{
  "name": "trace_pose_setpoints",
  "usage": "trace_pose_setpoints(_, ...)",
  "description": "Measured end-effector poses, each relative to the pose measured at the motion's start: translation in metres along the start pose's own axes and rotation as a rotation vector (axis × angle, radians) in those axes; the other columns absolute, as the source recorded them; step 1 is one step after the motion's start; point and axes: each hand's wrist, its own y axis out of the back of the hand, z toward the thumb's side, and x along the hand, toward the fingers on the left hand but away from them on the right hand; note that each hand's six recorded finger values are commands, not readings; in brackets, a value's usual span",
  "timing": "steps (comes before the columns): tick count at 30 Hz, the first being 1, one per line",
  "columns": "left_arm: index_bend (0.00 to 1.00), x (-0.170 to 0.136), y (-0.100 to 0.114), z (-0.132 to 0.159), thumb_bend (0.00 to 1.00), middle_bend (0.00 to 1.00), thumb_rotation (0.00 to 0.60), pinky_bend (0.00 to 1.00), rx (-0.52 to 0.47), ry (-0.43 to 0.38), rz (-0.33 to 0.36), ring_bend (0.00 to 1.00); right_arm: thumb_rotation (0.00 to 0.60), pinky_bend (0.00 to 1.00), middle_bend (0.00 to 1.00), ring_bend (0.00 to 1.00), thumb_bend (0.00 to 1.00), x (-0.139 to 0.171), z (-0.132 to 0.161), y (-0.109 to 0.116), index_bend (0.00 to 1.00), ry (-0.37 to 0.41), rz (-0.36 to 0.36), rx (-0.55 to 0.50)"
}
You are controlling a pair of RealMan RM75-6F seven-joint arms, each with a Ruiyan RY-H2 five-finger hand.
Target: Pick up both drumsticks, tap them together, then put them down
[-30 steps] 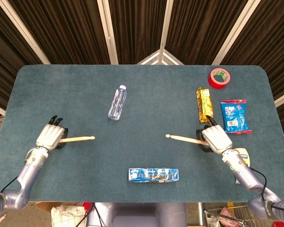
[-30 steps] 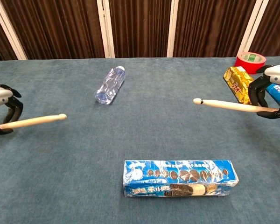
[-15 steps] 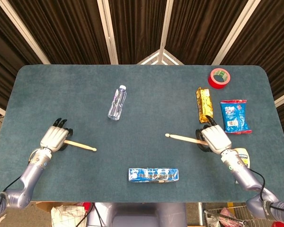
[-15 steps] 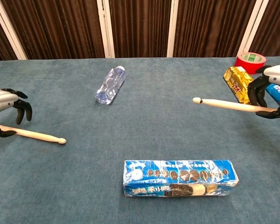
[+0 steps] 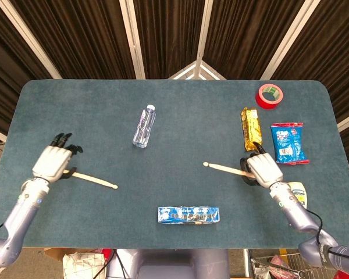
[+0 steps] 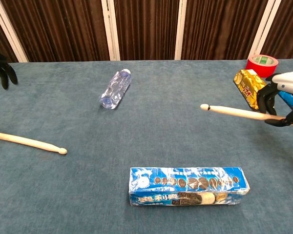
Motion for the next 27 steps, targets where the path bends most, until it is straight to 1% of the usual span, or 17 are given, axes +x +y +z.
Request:
trace_pose_setpoints(1,0.30,-0.003,0.008,-0.006,0.45,0.36,0.600,0.00,-0.010,0.021,0.018,0.05,0.600,0.04,0.63,0.42,0.45,0.001,0.002,-0.003,0.77,0.007,0.006,0.000)
trace_pose_setpoints(4,0.30,-0.009,0.020,-0.019,0.45,0.36,0.600,0.00,-0.042,0.067,0.038,0.05,0.600,0.04,0.63,0.42,0.45,0.002,0.009,-0.011,0.77,0.024,0.023,0.001)
trace_pose_setpoints(7,0.30,-0.014,0.027,-0.031,0.45,0.36,0.600,0.00,-0.064,0.100,0.047,0.05,0.600,0.04,0.63,0.42,0.45,0.002,0.015,-0.019,0.77,0.036,0.038,0.005)
trace_pose_setpoints(12,0.32,-0.016,0.027,-0.039,0.45,0.36,0.600,0.00,-0.079,0.117,0.043,0.05,0.600,0.04,0.63,0.42,0.45,0.000,0.023,-0.028,0.76,0.043,0.058,0.006)
trace_pose_setpoints(14,0.32,-0.015,0.025,-0.040,0.45,0.36,0.600,0.00,-0.080,0.117,0.037,0.05,0.600,0.04,0.62,0.42,0.45,-0.001,0.024,-0.031,0.74,0.038,0.063,0.010)
trace_pose_setpoints(17,0.32,-0.014,0.022,-0.039,0.45,0.35,0.600,0.00,-0.078,0.114,0.030,0.05,0.600,0.04,0.58,0.41,0.45,-0.003,0.026,-0.034,0.70,0.024,0.070,0.023)
trace_pose_setpoints(22,0.32,-0.013,0.017,-0.036,0.45,0.36,0.600,0.00,-0.070,0.106,0.017,0.05,0.600,0.04,0.52,0.39,0.44,-0.007,0.026,-0.039,0.56,-0.021,0.091,0.046)
trace_pose_setpoints(23,0.32,-0.013,0.016,-0.036,0.45,0.36,0.600,0.00,-0.069,0.105,0.016,0.05,0.600,0.04,0.51,0.38,0.43,-0.007,0.026,-0.040,0.54,-0.032,0.097,0.045)
trace_pose_setpoints(25,0.32,-0.012,0.015,-0.036,0.45,0.36,0.600,0.00,-0.066,0.105,0.015,0.05,0.600,0.04,0.48,0.37,0.39,-0.008,0.025,-0.043,0.45,-0.056,0.112,0.036)
trace_pose_setpoints(27,0.32,-0.012,0.015,-0.036,0.45,0.35,0.600,0.00,-0.064,0.106,0.014,0.05,0.600,0.04,0.47,0.37,0.37,-0.008,0.025,-0.044,0.40,-0.079,0.126,0.026)
